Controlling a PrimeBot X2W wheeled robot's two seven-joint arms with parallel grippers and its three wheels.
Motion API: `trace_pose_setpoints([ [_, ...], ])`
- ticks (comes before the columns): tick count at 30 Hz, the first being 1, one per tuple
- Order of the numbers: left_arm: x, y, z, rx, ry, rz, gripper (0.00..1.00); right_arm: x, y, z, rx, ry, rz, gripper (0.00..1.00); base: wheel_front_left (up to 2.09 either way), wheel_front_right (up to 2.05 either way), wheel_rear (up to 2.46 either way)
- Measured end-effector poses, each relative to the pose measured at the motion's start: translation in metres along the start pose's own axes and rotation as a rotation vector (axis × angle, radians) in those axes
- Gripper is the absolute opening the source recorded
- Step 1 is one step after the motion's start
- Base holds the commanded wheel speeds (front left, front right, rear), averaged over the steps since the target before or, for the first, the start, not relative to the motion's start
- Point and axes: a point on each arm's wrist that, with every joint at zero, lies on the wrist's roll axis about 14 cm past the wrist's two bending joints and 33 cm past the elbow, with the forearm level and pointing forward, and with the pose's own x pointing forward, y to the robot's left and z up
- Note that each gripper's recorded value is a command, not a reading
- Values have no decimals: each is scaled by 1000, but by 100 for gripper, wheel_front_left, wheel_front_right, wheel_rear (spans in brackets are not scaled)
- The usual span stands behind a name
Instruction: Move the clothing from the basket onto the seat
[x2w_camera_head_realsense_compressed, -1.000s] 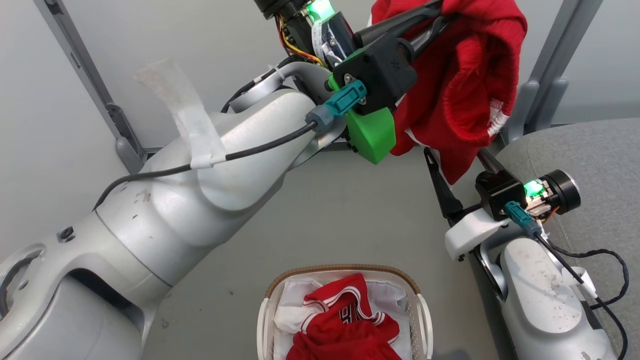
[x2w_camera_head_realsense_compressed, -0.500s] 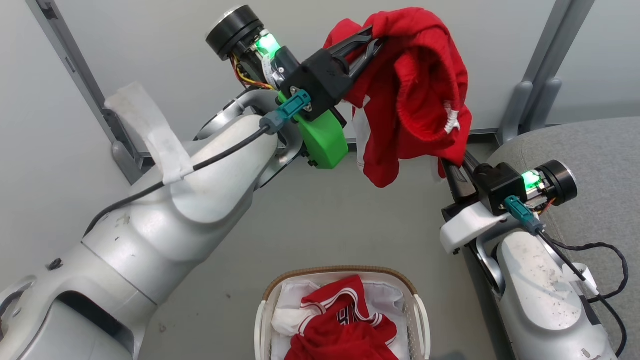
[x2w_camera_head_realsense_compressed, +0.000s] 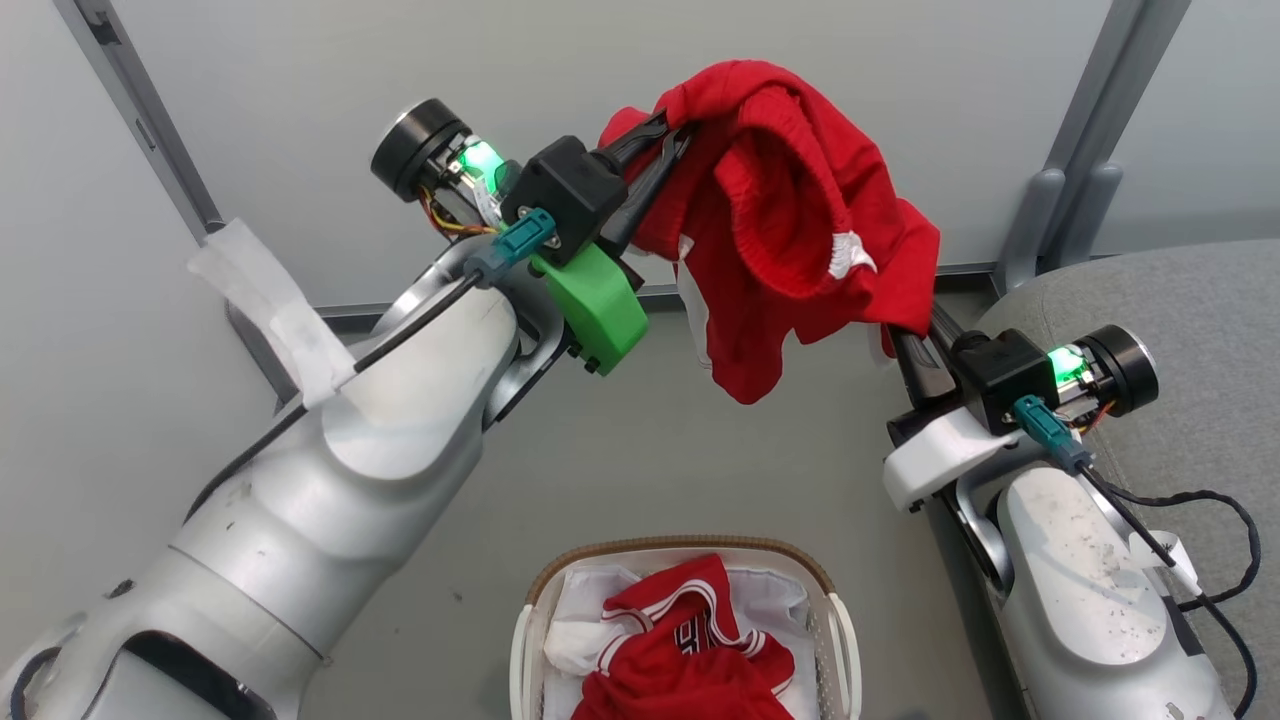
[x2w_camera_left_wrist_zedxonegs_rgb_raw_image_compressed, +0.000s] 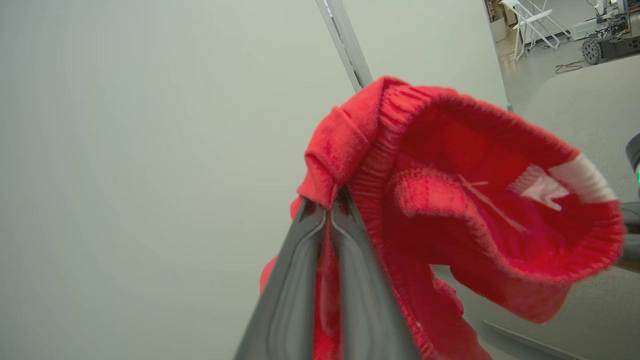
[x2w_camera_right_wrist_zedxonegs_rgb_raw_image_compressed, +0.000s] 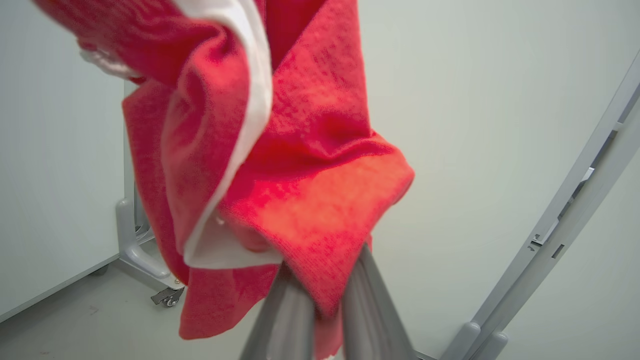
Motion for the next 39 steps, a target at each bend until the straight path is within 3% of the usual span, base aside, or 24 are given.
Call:
trace_pose_setpoints([
  [2,-4,-2,-7,-46,9,16,4,0,-1,0,0,0,-2,0,0,0,0],
  [3,-7,-2,-12,-89,12,33,31,0,-1,0,0,-1,-3,0,0,0,0],
  [4,-9,-4,-17,-128,17,44,51,0,-2,0,-1,-2,-6,0,0,0,0],
  [5,-11,-7,-20,-156,18,51,97,0,-3,1,-1,-2,-9,0,0,0,0],
  [6,-14,-8,-23,-181,18,58,100,0,-4,1,-1,-3,-13,0,0,0,0],
  [21,-59,-36,-91,-500,115,215,100,-10,-29,-7,-28,19,-85,0,0,0,0],
  [39,-94,-81,-121,-612,178,272,100,-33,-59,-23,-37,70,-187,0,0,0,0],
])
